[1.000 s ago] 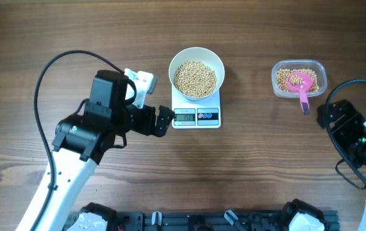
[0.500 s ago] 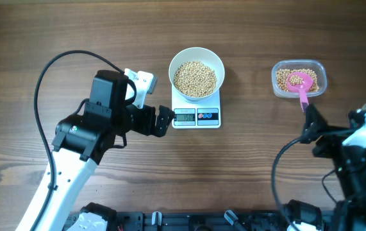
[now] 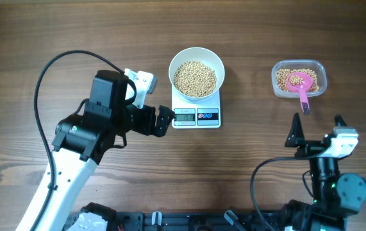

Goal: Scoop item into bowl and weigh 150g on scale

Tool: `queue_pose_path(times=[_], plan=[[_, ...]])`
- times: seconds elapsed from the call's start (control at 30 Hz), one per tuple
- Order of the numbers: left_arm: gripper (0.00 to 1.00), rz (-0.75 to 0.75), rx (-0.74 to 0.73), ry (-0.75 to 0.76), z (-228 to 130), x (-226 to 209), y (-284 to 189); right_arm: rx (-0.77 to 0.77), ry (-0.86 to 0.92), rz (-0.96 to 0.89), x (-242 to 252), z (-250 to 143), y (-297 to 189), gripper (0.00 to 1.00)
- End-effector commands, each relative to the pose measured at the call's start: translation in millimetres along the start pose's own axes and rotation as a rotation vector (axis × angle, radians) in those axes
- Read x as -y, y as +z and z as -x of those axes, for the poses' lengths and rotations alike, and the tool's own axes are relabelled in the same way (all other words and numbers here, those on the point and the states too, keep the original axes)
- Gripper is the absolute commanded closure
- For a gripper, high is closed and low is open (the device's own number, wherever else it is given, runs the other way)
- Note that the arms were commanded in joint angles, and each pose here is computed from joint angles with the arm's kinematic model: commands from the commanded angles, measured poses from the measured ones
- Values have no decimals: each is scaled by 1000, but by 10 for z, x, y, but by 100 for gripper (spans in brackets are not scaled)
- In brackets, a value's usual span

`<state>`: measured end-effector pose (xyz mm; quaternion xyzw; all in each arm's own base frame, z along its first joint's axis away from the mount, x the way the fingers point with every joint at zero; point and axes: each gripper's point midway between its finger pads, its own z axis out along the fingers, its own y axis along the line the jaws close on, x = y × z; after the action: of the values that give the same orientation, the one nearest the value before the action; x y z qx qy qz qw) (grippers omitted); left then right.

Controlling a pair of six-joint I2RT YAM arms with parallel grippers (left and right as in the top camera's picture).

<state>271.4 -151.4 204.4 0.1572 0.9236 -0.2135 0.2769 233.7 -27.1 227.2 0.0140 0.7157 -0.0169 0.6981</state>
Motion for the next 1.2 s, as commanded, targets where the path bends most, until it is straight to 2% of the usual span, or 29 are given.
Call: queue_pose_path(times=[0.0, 0.4, 1.17], plan=[[0, -6, 10, -7, 16, 3, -21, 47, -110, 35, -72, -89, -15, 0], [0, -6, 10, -7, 16, 3, -21, 56, -165, 37, -53, -456, 107, 0], [0, -6, 10, -7, 16, 3, -21, 54, -186, 34, -49, -458, 106, 0]])
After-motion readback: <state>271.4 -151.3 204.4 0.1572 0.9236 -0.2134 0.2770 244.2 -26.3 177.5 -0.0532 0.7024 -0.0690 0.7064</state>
